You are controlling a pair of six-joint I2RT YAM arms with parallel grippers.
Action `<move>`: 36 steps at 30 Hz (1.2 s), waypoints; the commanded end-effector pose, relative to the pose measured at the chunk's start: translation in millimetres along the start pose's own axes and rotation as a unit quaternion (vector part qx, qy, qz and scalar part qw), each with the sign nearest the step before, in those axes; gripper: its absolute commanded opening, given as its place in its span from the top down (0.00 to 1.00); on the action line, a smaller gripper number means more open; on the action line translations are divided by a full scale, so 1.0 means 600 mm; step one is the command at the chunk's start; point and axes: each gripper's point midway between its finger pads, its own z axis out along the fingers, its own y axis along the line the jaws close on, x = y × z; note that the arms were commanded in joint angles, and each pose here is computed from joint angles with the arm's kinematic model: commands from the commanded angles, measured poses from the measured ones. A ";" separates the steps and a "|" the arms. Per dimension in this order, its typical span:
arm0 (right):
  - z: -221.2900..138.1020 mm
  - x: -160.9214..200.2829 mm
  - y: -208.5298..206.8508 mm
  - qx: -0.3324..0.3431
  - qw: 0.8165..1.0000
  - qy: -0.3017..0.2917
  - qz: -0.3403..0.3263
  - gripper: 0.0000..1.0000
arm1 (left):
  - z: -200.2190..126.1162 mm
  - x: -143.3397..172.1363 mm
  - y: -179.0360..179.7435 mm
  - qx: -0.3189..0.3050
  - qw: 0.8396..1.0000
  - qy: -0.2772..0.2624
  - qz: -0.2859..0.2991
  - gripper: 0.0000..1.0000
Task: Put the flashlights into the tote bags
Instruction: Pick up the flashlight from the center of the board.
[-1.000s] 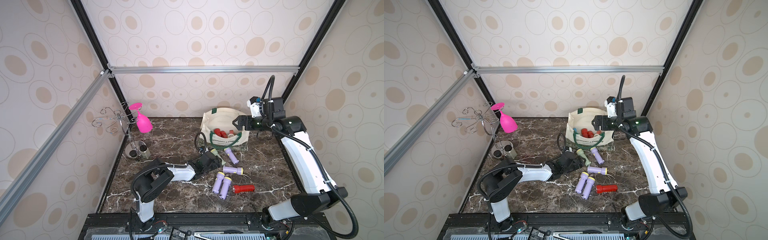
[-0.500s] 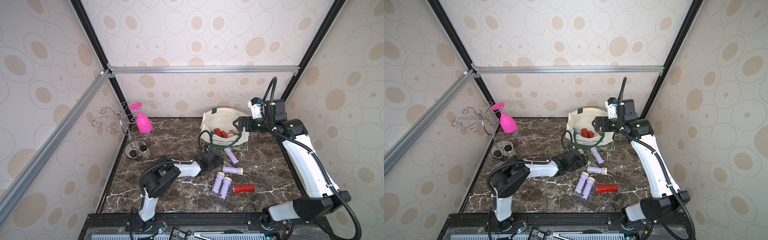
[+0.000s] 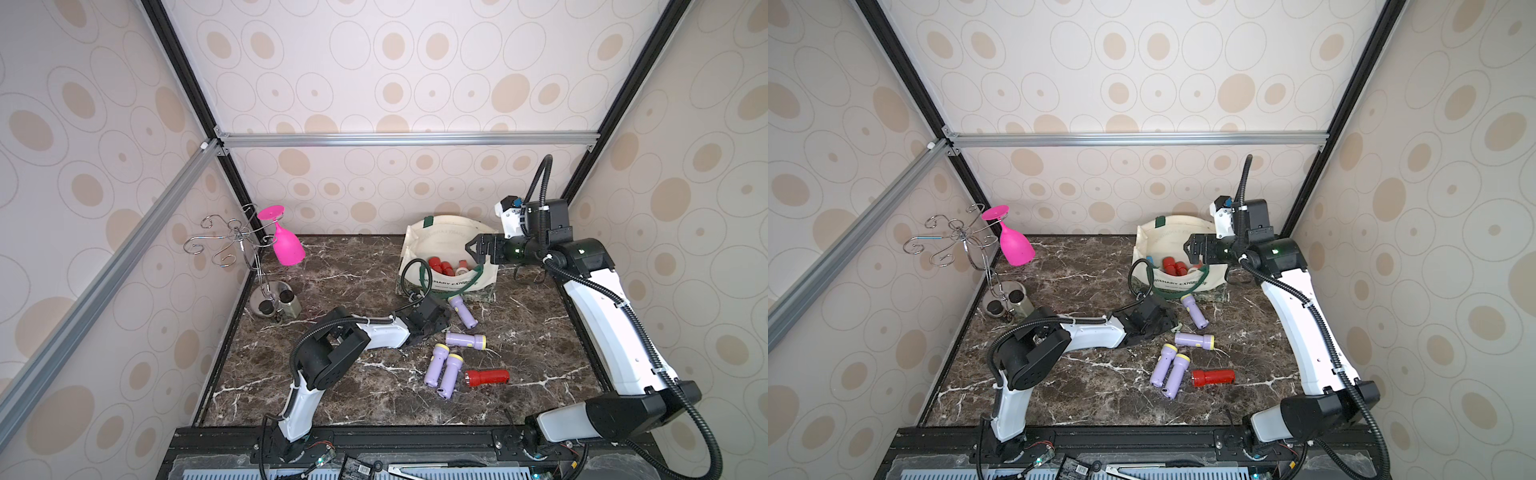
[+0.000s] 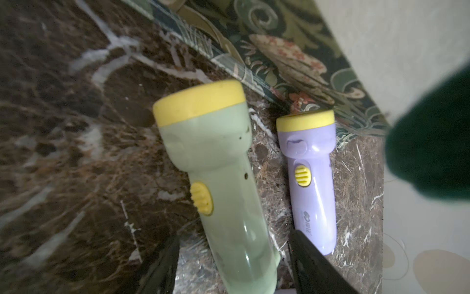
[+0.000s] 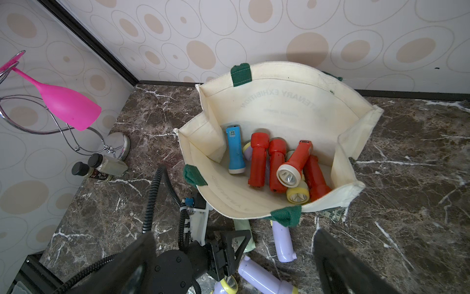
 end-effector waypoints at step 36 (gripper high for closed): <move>-0.019 0.011 0.016 -0.020 1.000 0.004 -0.007 0.03 | -0.063 -0.011 0.075 -0.068 0.993 -0.017 0.094 0.91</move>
